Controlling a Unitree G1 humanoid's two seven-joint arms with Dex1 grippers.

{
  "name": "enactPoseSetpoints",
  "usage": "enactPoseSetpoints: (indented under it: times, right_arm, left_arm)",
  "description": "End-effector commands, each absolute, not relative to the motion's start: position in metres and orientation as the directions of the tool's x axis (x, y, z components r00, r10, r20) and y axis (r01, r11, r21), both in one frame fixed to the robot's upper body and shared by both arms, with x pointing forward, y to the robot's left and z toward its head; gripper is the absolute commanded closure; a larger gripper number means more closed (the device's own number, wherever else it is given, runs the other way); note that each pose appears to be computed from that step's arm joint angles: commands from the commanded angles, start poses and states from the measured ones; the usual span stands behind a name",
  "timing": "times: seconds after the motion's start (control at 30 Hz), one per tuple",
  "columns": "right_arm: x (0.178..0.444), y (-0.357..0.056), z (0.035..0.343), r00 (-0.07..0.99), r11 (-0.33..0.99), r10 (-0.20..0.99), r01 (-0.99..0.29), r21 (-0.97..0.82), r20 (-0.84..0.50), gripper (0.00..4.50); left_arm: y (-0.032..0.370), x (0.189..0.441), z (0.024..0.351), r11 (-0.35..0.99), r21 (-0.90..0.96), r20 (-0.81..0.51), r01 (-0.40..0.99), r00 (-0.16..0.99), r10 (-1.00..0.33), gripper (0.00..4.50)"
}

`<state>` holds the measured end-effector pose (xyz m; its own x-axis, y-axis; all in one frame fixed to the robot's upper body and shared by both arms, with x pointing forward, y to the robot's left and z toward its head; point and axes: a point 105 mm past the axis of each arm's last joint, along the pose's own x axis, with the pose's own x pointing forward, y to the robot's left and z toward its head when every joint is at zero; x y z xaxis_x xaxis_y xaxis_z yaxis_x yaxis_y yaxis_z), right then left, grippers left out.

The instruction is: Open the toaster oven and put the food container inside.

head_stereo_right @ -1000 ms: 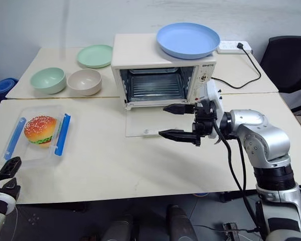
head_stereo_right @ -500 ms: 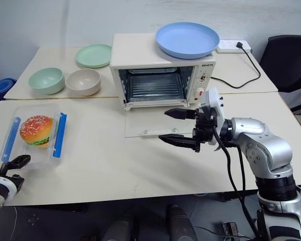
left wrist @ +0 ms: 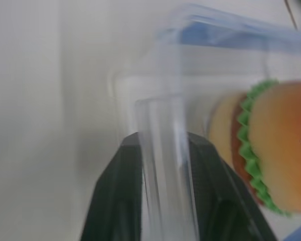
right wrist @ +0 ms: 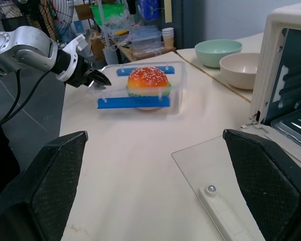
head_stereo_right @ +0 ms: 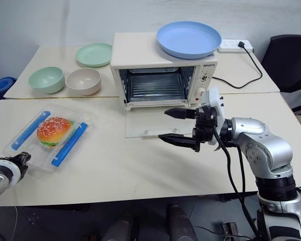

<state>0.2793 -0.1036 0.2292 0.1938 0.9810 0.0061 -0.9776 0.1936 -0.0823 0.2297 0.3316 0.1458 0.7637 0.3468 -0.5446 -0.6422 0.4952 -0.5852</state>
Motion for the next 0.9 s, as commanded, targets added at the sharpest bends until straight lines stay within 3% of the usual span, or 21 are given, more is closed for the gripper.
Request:
enactPoseSetpoints:
  times: [0.03,0.07,0.2,0.43,0.77,0.9]
  right_arm:
    - [0.274,-0.114,0.239,0.206,0.206,0.978,-0.973,-0.105,0.013,0.00]
    - [0.274,-0.116,0.239,0.211,0.211,0.977,-0.973,-0.098,0.009,0.00]
    - [0.276,-0.130,0.239,0.272,0.271,0.962,-0.959,-0.089,-0.002,0.00]
    - [0.276,-0.147,0.229,0.385,0.382,0.923,-0.920,-0.087,-0.009,0.00]
    - [0.265,-0.160,0.219,0.494,0.493,0.870,-0.867,-0.071,0.001,0.00]
    - [0.261,-0.165,0.219,0.532,0.531,0.847,-0.844,-0.075,0.007,0.00]
  left_arm:
    - [0.334,0.238,0.161,0.635,-0.517,-0.513,-0.574,0.802,0.306,4.14]
    - [0.333,0.240,0.163,0.677,-0.488,-0.515,-0.551,0.808,0.286,4.14]
    - [0.311,0.257,0.185,0.890,-0.384,-0.469,-0.247,0.882,0.043,4.14]
    - [0.261,0.277,0.206,0.939,-0.321,-0.445,0.124,0.855,-0.266,4.14]
    - [0.167,0.361,0.202,0.905,-0.339,-0.445,0.256,0.804,-0.394,4.14]
    - [0.139,0.380,0.205,0.899,-0.339,-0.454,0.277,0.789,-0.414,4.14]
